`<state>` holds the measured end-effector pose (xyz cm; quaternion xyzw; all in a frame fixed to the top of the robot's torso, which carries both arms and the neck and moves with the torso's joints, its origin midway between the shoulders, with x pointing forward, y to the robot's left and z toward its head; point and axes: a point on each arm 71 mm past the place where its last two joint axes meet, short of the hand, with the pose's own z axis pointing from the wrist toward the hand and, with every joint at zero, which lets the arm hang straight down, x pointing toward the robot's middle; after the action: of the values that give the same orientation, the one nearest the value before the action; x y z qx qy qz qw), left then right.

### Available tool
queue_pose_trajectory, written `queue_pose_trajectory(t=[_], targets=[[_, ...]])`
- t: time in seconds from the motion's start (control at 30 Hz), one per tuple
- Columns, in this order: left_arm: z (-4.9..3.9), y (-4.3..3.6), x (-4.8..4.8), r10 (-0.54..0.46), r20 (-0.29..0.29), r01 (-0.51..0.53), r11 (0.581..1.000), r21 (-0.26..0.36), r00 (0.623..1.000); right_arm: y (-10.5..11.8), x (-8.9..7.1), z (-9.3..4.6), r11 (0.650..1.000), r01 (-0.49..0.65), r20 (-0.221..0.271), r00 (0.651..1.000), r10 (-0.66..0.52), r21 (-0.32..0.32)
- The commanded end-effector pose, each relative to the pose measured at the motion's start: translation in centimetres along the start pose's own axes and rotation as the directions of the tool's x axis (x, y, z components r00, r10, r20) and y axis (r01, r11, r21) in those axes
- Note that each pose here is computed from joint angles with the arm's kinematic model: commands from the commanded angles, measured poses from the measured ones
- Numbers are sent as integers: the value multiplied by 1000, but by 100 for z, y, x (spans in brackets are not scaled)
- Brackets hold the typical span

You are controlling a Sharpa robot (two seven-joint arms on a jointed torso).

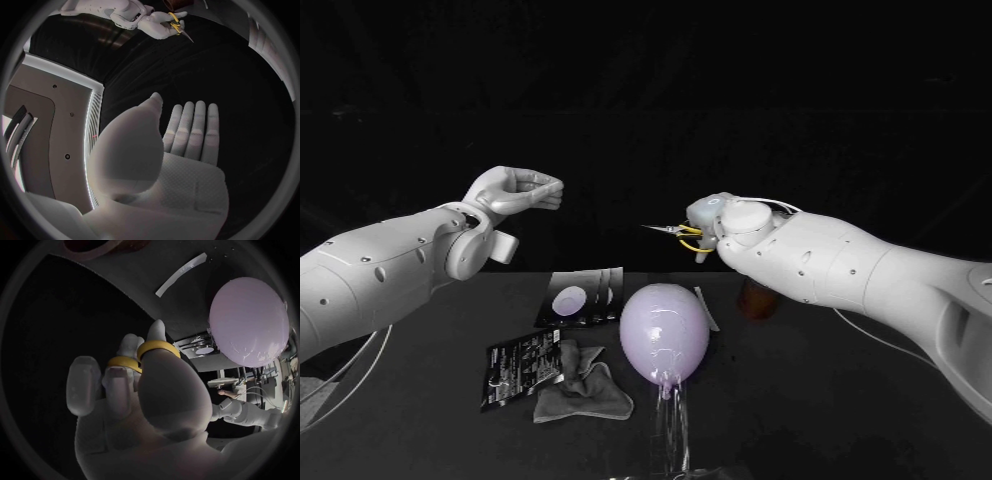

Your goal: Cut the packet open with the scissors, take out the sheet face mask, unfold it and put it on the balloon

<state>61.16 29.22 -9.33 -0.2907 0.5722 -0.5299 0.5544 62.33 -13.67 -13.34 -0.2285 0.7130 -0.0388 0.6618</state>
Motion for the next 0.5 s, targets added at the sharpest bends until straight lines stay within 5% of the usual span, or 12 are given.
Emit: queue_pose_trajectory(t=[0.03, 0.23, 0.5], targets=[[74, -116, 60, 67, -32, -66, 997, 32, 997, 103, -148, -1, 987, 158, 124, 980, -158, 11], [225, -310, 223, 157, -91, -151, 986, 69, 983, 310, -307, -14, 974, 226, 222, 950, -218, -9], [330, -390, 465, 262, -169, -252, 964, 79, 950, 479, -405, -43, 961, 274, 296, 921, -253, -31]])
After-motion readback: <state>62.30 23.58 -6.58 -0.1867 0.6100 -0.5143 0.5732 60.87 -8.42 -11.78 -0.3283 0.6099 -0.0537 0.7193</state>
